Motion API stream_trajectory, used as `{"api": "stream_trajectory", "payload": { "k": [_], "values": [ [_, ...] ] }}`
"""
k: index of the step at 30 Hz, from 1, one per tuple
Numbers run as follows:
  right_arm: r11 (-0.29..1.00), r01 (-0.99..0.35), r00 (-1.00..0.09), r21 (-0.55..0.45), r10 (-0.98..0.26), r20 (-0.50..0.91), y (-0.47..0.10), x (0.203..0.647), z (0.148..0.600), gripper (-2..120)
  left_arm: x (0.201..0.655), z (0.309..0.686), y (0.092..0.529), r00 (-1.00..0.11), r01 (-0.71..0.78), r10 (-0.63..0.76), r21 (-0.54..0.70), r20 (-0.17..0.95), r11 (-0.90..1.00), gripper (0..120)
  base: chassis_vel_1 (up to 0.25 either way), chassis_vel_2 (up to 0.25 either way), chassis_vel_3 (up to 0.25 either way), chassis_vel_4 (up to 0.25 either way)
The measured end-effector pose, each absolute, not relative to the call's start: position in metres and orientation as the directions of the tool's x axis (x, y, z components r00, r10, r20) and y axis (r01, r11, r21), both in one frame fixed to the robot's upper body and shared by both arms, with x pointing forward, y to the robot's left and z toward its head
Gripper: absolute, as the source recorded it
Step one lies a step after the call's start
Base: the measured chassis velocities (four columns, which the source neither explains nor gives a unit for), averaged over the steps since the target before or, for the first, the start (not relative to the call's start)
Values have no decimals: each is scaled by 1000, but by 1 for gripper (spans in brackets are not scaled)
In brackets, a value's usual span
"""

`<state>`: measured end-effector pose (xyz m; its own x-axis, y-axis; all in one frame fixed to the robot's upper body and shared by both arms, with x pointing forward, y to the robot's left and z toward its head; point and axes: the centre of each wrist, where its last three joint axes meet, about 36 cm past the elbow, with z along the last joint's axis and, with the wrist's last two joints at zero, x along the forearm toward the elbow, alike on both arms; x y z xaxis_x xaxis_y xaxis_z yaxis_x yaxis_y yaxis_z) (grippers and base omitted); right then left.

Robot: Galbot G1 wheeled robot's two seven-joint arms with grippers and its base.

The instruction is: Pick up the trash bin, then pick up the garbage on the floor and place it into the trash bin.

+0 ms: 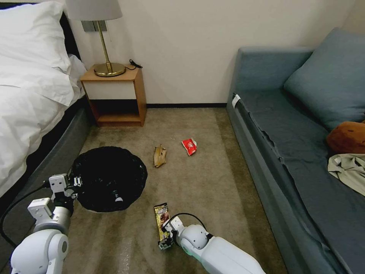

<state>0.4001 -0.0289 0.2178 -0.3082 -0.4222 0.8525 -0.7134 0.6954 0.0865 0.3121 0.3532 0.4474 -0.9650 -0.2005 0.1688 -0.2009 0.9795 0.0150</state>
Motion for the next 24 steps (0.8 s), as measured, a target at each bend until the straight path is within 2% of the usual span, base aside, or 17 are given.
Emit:
{"api": "stream_trajectory", "payload": {
  "k": [19, 24],
  "values": [
    [705, -702, -319, 103, -441, 839, -32, 411, 219, 99, 315, 444, 354, -966, -197, -197, 15, 168, 980, 4, 0, 0, 0, 0],
    [699, -706, -309, 116, -451, 837, -34, 411, 217, 86, 316, 443, 355, -966, -197, -196, 16, 165, 980, 4, 0, 0, 0, 0]
  ]
}}
